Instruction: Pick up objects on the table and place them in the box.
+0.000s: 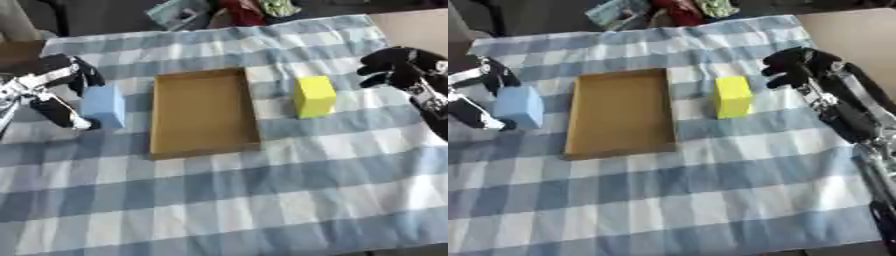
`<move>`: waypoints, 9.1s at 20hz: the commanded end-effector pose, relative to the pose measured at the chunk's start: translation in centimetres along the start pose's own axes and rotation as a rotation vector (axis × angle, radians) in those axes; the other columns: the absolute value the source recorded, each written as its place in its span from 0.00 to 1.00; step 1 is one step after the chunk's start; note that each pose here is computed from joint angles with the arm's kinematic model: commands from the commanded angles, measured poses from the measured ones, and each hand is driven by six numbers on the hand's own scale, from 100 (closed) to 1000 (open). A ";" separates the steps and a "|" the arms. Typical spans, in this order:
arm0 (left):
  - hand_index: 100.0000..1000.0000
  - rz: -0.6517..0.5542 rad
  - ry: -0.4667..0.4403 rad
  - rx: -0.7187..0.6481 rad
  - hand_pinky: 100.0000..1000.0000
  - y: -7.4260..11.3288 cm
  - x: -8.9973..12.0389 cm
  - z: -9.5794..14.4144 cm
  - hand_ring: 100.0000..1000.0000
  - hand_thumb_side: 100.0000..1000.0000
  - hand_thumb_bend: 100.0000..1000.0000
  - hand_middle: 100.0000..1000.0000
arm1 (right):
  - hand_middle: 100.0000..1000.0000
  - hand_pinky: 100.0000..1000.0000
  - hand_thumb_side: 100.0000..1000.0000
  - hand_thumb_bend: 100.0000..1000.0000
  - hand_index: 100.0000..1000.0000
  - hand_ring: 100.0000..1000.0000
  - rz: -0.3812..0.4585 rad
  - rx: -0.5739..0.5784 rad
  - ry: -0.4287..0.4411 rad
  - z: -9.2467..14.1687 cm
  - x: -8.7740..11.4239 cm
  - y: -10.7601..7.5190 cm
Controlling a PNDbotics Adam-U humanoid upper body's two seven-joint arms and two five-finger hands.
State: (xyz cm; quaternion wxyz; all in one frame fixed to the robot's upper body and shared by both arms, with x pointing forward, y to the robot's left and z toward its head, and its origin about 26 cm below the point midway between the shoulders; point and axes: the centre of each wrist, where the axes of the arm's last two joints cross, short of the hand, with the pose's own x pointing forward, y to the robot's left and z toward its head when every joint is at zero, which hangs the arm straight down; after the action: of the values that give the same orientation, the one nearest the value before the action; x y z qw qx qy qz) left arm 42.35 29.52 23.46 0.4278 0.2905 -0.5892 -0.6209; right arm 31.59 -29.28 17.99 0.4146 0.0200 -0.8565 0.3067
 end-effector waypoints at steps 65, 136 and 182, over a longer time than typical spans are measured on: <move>0.73 0.158 -0.209 0.168 0.58 1.3 5.8 5.5 0.53 0.18 0.84 0.53 | 0.83 0.74 0.55 0.15 0.81 0.85 0.399 0.380 -0.011 -1.4 1.1 -8.1; 0.73 0.241 -0.263 0.176 0.57 0.3 6.8 5.8 0.52 0.18 0.84 0.53 | 0.49 0.73 0.38 0.34 0.62 0.75 0.764 0.553 0.119 -7.0 -9.8 -9.8; 0.72 0.278 -0.281 0.207 0.56 0.3 6.9 5.7 0.51 0.19 0.83 0.52 | 0.53 0.73 0.45 0.39 0.70 0.75 0.564 0.683 -0.076 -16.5 -9.8 2.2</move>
State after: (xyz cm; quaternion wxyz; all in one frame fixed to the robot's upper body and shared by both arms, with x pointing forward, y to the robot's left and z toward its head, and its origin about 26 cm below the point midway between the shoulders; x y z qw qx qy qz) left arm 34.42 25.87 24.56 0.3998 0.1475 -0.7324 -0.5310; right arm 48.74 -20.89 16.52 0.2810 -0.0721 -0.7004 0.6522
